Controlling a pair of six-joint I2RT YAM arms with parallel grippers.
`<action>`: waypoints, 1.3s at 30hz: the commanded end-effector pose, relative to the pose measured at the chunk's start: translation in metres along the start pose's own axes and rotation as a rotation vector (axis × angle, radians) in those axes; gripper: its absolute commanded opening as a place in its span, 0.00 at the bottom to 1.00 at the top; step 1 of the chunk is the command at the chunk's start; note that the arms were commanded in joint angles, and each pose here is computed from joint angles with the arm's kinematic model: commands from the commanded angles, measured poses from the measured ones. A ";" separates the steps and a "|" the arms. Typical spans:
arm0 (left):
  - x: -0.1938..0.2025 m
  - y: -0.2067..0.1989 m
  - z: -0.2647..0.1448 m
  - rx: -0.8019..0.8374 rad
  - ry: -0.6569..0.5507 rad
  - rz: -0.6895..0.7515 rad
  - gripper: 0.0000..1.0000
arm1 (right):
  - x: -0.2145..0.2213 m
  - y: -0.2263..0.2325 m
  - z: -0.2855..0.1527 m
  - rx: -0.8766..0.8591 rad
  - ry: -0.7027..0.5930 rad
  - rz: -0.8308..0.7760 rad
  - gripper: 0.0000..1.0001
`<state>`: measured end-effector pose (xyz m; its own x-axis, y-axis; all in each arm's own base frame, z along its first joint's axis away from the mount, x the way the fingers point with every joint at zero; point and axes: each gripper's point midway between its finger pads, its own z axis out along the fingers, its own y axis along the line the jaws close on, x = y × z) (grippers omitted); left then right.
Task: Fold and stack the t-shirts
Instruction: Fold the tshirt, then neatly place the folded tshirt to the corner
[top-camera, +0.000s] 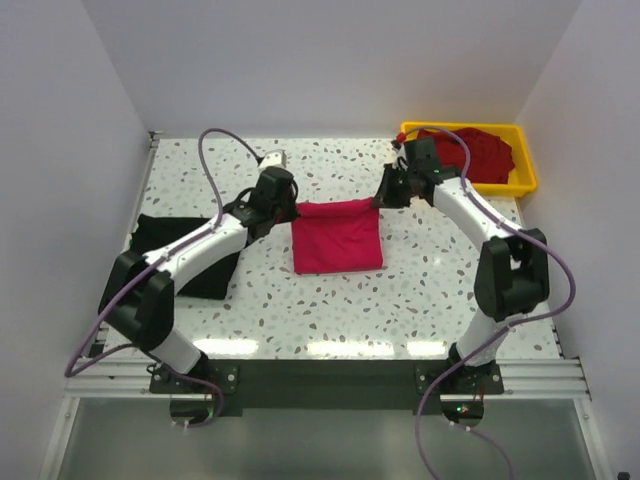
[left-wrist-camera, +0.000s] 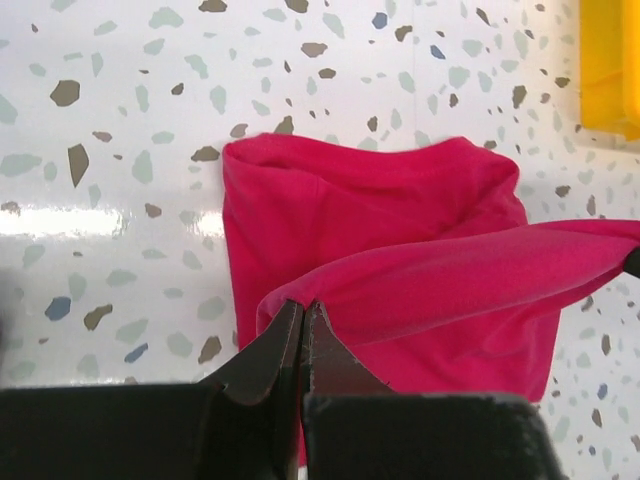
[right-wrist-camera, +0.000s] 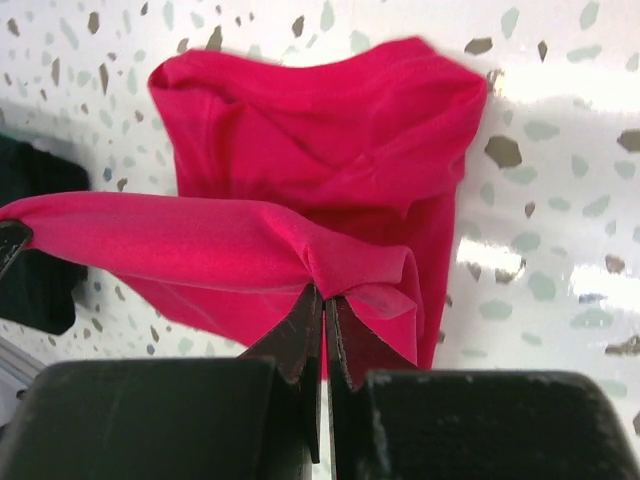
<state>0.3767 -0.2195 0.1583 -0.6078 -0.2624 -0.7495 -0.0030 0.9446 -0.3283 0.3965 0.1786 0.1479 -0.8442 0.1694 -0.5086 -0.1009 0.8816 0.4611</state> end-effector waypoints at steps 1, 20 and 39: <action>-0.026 0.001 0.031 -0.012 -0.034 0.001 0.00 | -0.033 0.003 0.015 -0.029 -0.046 -0.029 0.00; -0.034 0.027 0.101 -0.111 0.007 0.020 1.00 | -0.061 -0.039 0.093 0.019 -0.009 0.009 0.70; 0.054 0.020 0.058 0.076 0.165 -0.012 1.00 | 0.064 -0.013 -0.017 -0.181 -0.028 0.010 0.99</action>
<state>0.3806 -0.2089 0.0685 -0.7500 -0.2200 -0.6238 0.0045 0.9414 -0.3374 0.3439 0.1632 0.1110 -0.8467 0.1853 -0.4988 -0.1435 0.8232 0.5493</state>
